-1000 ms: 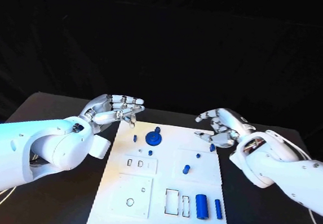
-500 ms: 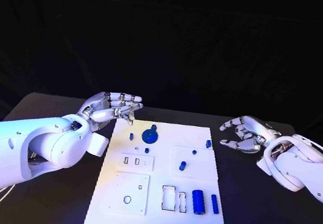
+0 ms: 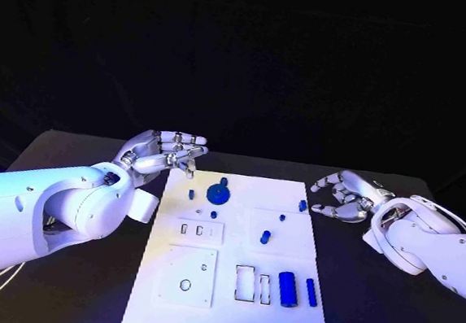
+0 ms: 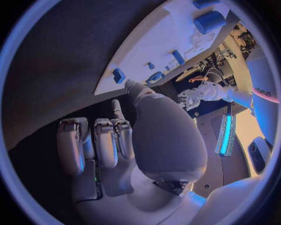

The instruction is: Assemble the parts on the task board

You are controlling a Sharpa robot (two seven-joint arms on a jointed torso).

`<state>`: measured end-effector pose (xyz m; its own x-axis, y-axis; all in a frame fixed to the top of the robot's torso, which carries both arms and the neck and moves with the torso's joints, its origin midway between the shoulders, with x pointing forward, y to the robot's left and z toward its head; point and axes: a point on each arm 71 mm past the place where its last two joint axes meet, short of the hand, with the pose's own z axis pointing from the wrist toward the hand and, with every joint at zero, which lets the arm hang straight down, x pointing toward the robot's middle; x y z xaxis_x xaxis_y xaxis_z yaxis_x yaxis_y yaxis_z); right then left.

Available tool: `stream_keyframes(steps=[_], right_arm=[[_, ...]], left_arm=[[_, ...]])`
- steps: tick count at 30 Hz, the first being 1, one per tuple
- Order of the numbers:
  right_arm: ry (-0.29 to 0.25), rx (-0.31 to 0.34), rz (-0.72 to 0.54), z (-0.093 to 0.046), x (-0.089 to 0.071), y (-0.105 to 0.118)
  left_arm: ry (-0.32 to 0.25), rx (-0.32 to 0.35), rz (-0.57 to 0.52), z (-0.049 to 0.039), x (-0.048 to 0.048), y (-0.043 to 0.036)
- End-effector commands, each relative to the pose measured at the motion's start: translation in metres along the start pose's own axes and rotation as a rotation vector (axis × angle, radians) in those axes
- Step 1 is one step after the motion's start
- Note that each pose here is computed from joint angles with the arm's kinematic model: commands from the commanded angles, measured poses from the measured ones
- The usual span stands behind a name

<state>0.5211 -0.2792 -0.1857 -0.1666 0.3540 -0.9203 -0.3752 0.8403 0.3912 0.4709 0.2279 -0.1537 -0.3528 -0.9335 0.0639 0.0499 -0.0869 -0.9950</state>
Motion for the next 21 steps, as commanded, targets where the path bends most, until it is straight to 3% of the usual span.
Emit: stream_keyframes(steps=[1, 21], right_arm=[[0.022, 0.005, 0.000, 0.003, 0.005, 0.001], [0.073, 0.050, -0.005, 0.013, 0.022, -0.001]], left_arm=[[0.020, 0.012, -0.008, 0.0005, 0.0024, -0.0010], [0.018, 0.011, -0.005, 0.0000, 0.0014, -0.0011]])
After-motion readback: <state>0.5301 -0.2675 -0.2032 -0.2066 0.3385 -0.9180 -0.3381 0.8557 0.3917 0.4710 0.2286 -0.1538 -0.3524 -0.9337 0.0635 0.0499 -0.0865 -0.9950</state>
